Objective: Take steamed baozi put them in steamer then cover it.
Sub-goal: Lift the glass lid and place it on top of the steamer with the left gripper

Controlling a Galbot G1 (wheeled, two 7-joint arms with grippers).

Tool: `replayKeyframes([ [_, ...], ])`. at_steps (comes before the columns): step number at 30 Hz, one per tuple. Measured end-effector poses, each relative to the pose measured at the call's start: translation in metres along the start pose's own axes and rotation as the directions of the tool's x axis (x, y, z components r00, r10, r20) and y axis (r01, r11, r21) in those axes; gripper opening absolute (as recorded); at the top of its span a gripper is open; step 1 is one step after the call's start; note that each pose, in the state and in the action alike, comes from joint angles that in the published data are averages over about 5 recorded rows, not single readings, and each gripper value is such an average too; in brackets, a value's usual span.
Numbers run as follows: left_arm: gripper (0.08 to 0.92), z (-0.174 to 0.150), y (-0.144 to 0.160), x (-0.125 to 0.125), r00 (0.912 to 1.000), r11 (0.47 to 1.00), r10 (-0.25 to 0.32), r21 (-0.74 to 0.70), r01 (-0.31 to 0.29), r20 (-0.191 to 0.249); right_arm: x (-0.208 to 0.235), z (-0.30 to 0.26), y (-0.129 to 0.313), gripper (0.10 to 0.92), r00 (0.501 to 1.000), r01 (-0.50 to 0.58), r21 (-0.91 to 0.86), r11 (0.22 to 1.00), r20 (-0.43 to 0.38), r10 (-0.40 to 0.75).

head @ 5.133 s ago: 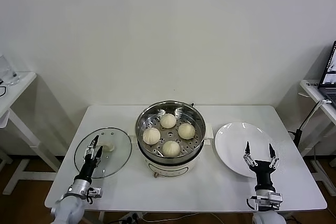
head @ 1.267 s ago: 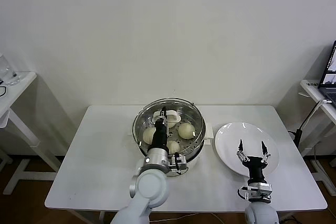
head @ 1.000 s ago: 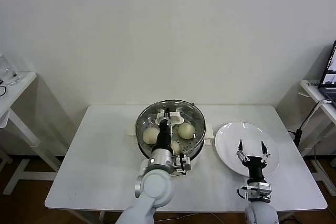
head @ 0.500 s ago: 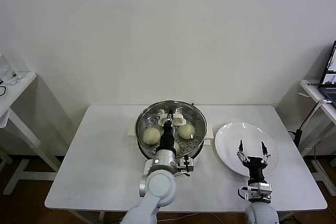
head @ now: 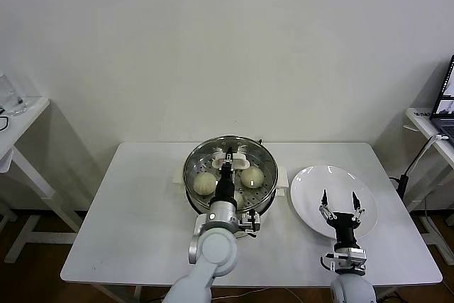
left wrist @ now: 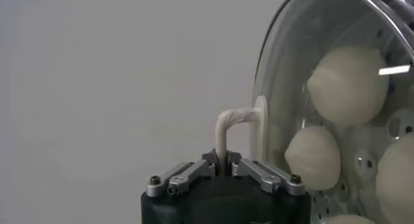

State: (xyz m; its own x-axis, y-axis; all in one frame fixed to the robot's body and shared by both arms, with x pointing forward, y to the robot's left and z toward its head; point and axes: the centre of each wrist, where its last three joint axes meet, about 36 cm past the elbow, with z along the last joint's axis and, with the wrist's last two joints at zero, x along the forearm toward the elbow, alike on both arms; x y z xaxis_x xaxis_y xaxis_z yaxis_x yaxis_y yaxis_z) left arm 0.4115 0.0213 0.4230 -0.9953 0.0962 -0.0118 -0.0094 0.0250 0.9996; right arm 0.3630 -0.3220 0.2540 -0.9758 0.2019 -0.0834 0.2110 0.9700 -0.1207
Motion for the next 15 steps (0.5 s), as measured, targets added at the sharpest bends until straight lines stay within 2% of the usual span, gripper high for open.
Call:
replayKeyframes([
  [15, 0.186, 0.0015, -0.0078, -0.0037, 1.0000, 1.000, -0.006, -0.030, 0.006, -0.003, -0.0033, -0.0015, 0.0012, 0.823, 1.000, 0.003, -0.003, 1.000, 0.009, -0.003],
])
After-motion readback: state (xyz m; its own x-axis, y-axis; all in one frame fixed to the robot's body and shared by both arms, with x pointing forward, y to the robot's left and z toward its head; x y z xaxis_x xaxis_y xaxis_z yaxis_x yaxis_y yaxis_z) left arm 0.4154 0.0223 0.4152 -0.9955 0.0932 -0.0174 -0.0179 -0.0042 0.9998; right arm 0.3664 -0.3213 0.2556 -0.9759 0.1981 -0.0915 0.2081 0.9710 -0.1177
